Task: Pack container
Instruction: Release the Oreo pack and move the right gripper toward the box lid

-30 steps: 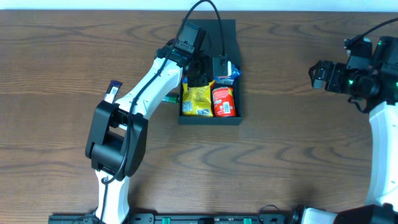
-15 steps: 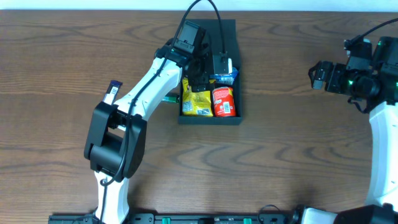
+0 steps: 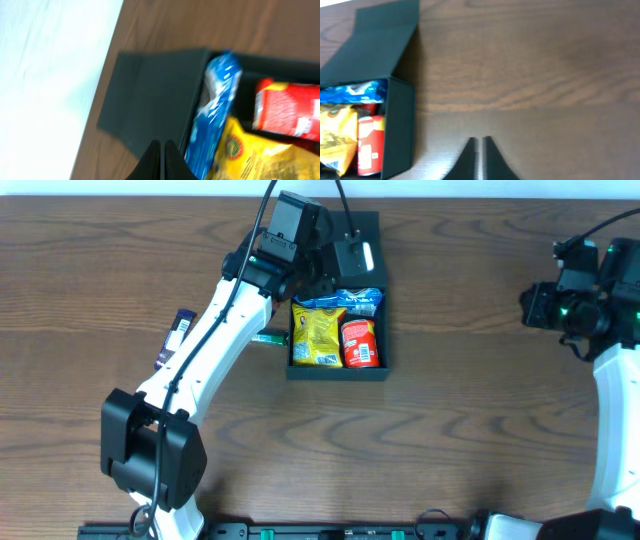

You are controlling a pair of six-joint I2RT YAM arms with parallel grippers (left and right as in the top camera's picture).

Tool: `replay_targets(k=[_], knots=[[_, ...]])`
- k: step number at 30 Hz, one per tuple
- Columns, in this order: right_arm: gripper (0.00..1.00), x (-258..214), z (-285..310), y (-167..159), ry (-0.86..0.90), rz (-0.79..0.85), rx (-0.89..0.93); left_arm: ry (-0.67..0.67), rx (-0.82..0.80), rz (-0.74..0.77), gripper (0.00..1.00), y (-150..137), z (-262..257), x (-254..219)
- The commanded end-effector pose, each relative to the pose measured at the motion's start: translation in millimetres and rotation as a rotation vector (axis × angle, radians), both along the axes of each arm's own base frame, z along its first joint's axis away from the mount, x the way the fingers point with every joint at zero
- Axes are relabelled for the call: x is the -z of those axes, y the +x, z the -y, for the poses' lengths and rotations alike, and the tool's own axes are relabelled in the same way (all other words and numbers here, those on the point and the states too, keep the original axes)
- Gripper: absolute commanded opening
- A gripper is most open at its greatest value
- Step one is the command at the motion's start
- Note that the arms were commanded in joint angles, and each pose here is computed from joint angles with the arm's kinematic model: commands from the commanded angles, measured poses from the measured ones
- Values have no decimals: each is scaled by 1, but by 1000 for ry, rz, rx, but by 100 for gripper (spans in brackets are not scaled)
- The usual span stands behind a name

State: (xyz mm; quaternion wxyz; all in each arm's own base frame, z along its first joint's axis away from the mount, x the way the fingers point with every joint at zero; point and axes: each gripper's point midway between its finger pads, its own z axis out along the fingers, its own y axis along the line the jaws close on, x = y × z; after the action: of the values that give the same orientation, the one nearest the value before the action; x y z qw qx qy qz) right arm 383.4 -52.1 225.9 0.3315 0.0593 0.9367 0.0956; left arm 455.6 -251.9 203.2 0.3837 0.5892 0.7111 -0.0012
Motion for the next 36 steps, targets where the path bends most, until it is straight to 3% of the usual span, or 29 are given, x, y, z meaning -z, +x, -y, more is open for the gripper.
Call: replay_targets(k=[1,6,11,17,26,36], knots=[[1,11,-33,10,66,-10,-97,-16,-317,-6,6,21,-38,-5],[1,43,-100,32,134,-60,-246,-265,-643,-170,6,36,-84,-3],[1,58,-161,58,156,-11,-351,-450,-775,-381,6,34,-131,7],[1,67,-216,86,320,28,-424,-429,-877,-511,6,14,-168,25],[1,95,-258,86,273,-79,-491,-418,-883,-526,6,15,-171,33],[1,135,-245,92,169,-143,-418,-418,-884,-526,6,15,-171,33]])
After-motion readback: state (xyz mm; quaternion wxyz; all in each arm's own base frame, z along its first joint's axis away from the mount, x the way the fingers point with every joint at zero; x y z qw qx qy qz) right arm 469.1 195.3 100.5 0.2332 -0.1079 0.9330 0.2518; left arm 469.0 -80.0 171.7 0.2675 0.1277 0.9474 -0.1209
